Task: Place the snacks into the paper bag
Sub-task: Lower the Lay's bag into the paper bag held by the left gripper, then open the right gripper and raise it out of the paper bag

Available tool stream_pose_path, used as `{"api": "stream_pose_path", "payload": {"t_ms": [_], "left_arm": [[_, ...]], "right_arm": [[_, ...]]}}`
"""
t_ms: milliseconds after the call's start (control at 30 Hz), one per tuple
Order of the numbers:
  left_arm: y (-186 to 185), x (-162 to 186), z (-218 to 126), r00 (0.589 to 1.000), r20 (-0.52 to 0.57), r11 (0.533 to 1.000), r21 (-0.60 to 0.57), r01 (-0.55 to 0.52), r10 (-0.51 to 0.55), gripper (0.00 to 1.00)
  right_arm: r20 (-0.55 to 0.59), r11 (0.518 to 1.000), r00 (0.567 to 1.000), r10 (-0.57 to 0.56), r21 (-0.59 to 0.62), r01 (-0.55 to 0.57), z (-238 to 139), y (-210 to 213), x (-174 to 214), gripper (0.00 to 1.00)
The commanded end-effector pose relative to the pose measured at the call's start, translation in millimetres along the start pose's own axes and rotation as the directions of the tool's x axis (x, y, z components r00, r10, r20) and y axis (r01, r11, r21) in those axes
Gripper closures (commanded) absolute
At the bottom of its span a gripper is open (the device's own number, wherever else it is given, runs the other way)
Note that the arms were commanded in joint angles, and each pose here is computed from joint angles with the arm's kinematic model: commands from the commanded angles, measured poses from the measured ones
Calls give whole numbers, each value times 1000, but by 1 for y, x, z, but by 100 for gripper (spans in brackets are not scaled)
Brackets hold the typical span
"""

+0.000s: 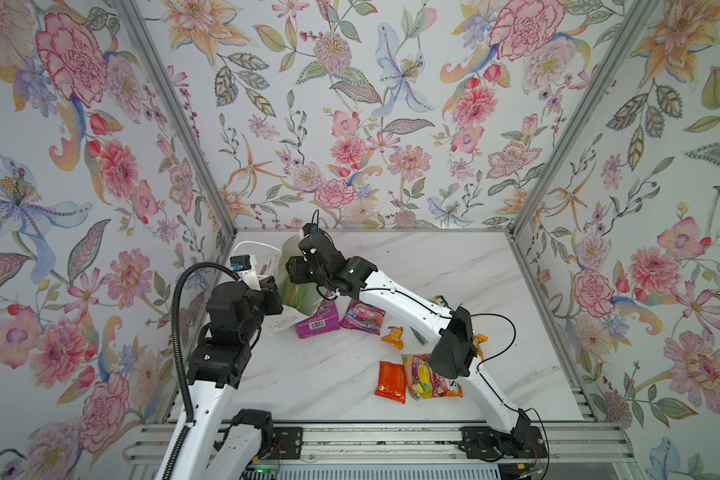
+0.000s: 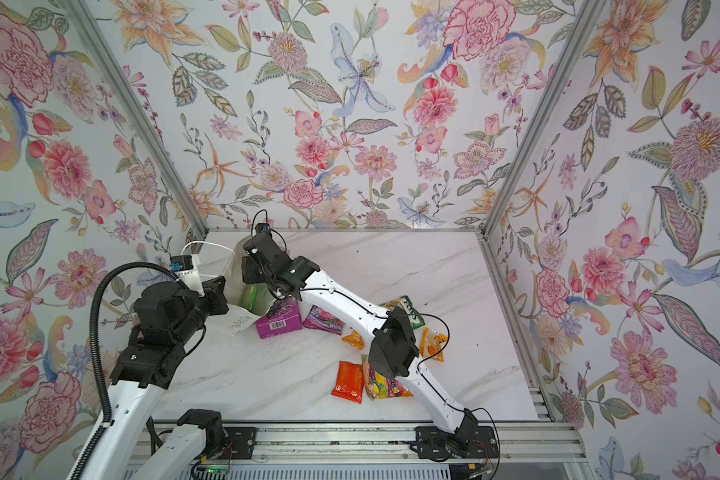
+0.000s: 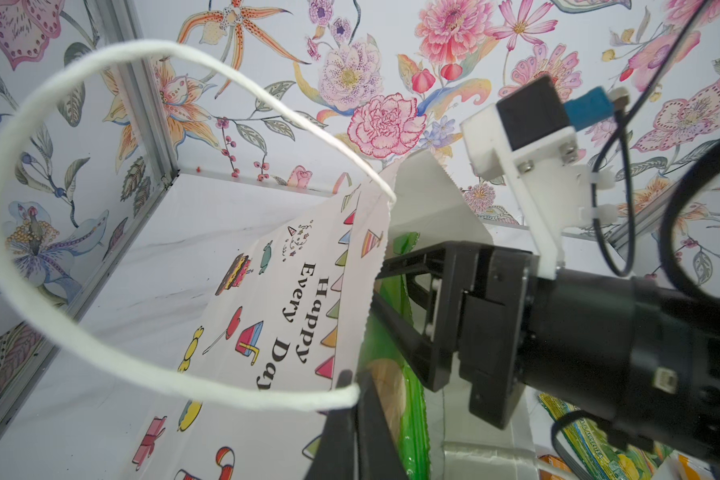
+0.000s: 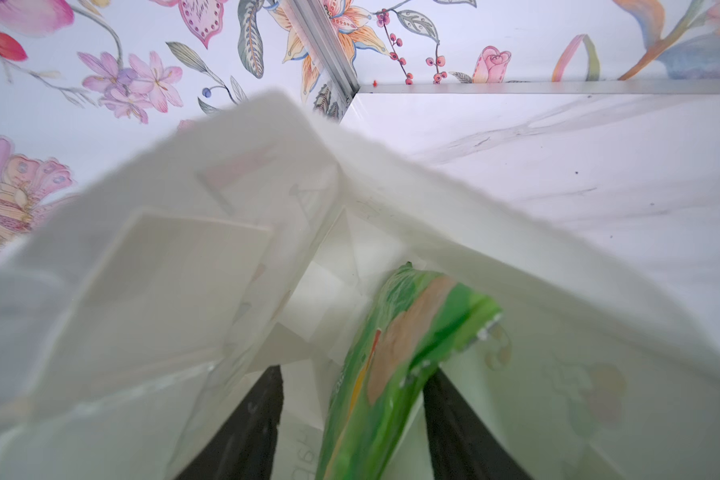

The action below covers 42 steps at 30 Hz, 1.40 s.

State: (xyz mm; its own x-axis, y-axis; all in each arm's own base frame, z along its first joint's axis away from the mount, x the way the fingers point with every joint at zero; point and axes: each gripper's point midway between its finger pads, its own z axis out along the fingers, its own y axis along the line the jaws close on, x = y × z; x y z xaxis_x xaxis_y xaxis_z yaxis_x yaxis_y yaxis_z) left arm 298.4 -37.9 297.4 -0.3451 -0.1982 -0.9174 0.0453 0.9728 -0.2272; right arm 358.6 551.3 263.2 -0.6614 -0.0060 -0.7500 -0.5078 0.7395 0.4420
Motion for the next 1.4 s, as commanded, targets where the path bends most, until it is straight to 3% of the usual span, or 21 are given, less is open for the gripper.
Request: {"api": "stream_pose_path", "payload": {"t_ms": [0, 233, 533, 700, 833, 1000, 1133, 1367], "left_arm": [[-3, -3, 2, 999, -18, 1000, 4, 31, -31, 100], [-3, -10, 6, 999, -11, 999, -6, 46, -46, 100], [3, -10, 6, 999, -9, 999, -40, 35, -36, 100], [12, -16, 3, 1000, 1, 995, -102, 22, -22, 100], [29, -16, 0, 1000, -6, 980, -197, -6, 5, 100], [37, -9, -2, 1000, -11, 974, -228, 11, -13, 100], [59, 2, -11, 1000, -25, 940, -342, -20, 12, 100], [67, 11, -19, 999, -42, 928, -371, -46, 32, 100]], "right_arm": [[76, 997, 997, -28, -73, 33, -57, 30, -39, 33], [103, 997, 994, -45, -63, 51, -91, 30, -51, 21], [97, 993, 991, -88, -66, 95, -123, 22, -54, 17], [92, 993, 988, -121, 7, 121, -152, -9, -48, 17], [109, 992, 991, -80, 104, 68, -166, -46, -37, 16], [70, 989, 998, -9, 147, -2, -161, -89, -7, 17], [44, 980, 993, 109, 160, -115, -145, -128, 13, 17], [-70, 966, 980, 187, 196, -171, -81, -158, 50, 17]]}}
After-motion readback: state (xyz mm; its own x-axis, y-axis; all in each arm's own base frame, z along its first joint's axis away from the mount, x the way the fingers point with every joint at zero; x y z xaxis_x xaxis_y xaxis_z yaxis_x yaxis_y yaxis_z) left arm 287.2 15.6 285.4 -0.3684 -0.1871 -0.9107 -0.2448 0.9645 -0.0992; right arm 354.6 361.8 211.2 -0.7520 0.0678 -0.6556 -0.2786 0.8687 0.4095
